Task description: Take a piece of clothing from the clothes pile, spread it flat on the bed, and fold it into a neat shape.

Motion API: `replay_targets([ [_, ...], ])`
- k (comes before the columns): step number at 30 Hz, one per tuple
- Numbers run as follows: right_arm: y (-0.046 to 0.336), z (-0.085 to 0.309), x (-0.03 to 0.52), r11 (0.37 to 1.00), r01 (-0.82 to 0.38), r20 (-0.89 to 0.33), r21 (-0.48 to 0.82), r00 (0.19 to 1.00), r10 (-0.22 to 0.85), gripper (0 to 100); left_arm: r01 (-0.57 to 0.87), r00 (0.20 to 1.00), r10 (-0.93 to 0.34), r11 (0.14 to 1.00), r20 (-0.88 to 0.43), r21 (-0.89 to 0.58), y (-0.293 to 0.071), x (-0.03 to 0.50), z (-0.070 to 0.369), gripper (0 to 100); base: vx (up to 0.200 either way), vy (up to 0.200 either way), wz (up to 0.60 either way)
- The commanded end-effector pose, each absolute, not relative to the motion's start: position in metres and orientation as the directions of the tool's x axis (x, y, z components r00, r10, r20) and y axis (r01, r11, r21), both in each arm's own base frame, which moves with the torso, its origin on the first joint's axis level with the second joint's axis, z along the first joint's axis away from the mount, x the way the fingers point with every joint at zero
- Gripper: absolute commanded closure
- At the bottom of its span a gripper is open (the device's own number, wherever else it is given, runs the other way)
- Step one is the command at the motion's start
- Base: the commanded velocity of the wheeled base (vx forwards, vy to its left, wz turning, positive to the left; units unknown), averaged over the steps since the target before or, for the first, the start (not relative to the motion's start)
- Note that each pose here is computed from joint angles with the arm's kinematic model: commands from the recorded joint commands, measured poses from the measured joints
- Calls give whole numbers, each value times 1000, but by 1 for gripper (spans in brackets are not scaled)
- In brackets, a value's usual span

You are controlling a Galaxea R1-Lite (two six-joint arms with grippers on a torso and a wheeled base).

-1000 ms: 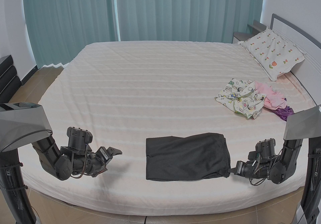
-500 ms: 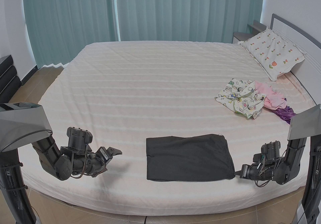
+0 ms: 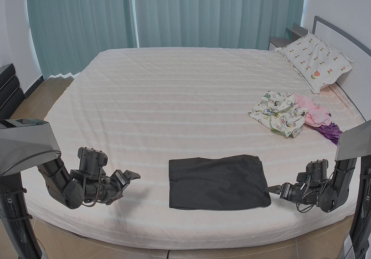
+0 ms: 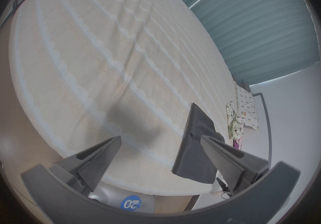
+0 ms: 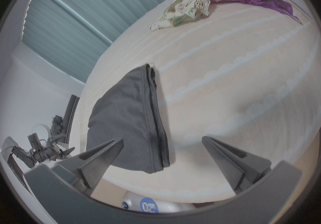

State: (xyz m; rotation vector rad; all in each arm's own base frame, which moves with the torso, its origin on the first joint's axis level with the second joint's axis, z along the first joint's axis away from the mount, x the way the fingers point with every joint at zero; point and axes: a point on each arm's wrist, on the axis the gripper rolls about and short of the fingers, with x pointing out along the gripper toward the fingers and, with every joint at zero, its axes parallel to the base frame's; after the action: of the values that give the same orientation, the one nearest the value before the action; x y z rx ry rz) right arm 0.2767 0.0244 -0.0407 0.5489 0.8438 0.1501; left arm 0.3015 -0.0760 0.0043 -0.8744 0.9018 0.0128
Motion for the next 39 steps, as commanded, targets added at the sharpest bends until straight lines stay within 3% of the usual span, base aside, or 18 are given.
replay_targets([
  [1,23,-38,280,834,100,-642,542,690,335,0,-356,646,-330,667,-688,-654,-77,302,4,0,200,0,0],
  [14,24,-43,283,827,105,-639,552,690,339,0,-358,642,-329,670,-693,-650,-77,301,2,0,200,0,0],
  [24,46,-41,324,768,85,-541,635,758,364,0,-334,651,-342,672,-678,-661,-82,300,3,0,0,0,0],
  [32,57,-60,341,788,93,-546,609,770,330,0,-313,678,-339,670,-652,-673,-83,298,-2,0,0,0,0],
  [33,58,-60,342,788,93,-546,609,770,330,100,-313,680,-336,670,-652,-673,-83,298,-2,0,0,0,0],
  [39,60,-61,343,787,89,-543,611,770,335,100,-313,681,-335,671,-652,-672,-84,299,-3,0,0,0,0],
])
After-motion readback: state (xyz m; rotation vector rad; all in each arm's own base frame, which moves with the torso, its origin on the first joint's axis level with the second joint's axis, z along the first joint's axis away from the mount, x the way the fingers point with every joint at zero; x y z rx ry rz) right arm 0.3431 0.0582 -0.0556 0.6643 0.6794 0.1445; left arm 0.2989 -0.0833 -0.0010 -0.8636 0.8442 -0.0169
